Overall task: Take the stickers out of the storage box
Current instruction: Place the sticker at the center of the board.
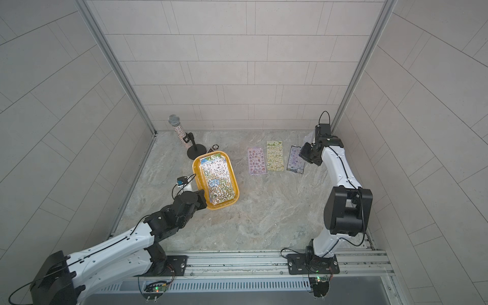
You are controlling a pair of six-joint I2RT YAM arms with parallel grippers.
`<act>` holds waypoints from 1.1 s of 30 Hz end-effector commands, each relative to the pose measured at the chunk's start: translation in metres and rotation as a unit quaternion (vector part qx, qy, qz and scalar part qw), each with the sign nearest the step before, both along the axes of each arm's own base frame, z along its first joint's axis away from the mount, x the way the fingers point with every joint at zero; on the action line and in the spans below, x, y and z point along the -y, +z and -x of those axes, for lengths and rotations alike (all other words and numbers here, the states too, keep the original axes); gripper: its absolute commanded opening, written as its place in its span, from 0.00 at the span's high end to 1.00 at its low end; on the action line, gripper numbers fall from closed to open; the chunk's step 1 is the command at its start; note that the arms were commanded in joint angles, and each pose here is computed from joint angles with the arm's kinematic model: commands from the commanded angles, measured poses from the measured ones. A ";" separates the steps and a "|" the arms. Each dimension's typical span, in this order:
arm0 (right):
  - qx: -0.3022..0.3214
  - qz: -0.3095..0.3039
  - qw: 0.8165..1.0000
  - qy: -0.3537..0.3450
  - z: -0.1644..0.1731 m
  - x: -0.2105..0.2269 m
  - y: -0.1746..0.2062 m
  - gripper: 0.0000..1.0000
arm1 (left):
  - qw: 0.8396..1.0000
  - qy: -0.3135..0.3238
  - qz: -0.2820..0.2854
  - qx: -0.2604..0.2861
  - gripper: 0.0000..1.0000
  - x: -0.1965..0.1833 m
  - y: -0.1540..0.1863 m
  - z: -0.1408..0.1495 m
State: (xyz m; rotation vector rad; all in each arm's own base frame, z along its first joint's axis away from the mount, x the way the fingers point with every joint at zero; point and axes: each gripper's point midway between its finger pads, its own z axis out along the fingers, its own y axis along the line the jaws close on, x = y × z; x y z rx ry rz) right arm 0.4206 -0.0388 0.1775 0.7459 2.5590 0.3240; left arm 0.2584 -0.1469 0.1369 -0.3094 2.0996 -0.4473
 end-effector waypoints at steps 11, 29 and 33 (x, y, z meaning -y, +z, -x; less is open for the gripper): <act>-0.143 0.056 0.987 -0.041 -0.020 0.086 -0.063 1.00 | 0.999 0.008 0.033 0.011 1.00 0.001 0.007 0.000; -0.224 0.057 0.972 -0.043 -0.014 0.123 -0.115 0.97 | 0.999 0.008 0.050 0.018 1.00 0.002 0.010 0.005; -0.224 0.103 0.968 -0.049 -0.016 0.139 -0.112 0.94 | 0.998 0.011 0.054 0.019 1.00 0.001 0.010 0.005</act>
